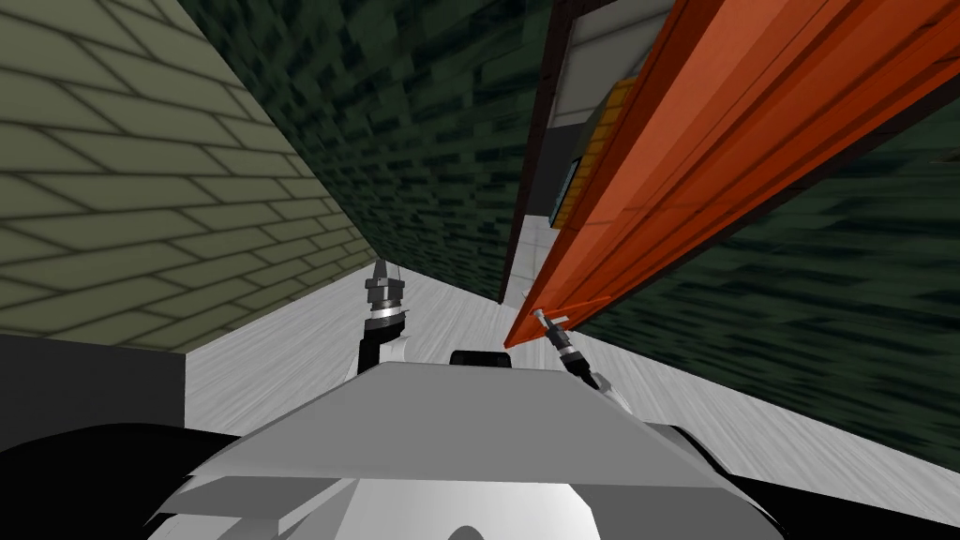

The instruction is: Pull the door open

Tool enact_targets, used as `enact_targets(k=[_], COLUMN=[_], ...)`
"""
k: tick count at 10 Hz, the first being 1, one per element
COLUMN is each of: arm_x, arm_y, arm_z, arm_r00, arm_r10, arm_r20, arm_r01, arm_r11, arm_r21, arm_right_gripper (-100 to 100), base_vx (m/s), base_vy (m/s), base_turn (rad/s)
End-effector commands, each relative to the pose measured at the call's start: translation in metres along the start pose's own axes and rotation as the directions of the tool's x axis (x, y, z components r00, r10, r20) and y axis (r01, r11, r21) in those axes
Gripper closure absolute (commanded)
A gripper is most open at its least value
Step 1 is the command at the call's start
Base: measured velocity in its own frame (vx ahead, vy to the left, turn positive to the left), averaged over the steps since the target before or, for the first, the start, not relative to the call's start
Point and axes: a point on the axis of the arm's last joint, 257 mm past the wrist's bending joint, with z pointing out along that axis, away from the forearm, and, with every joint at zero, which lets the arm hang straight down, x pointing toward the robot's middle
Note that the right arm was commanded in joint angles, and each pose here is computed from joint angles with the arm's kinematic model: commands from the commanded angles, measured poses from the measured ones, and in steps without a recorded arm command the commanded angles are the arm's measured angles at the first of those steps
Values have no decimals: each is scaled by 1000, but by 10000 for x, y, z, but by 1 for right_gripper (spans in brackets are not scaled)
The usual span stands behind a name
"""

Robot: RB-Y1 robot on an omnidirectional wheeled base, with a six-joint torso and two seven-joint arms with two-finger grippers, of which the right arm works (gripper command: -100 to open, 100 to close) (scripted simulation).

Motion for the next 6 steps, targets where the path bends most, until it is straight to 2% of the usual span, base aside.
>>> enact_targets(k=[1, 3, 6], arm_x=[120, 141, 240], arm_y=[-15, -13, -6], arm_z=[44, 76, 217], arm_r00=[1000, 999, 997], arm_r10=[8, 9, 11], arm_r20=[-29, -37, -73], arm_r01=[-8, -9, -11], arm_r11=[1000, 1000, 1000], arm_r21=[-1, 0, 3], arm_right_gripper=[100, 100, 100], base_vx=[-58, -42, -44], base_vy=[-55, -50, -89], base_turn=[-22, -12, -19])
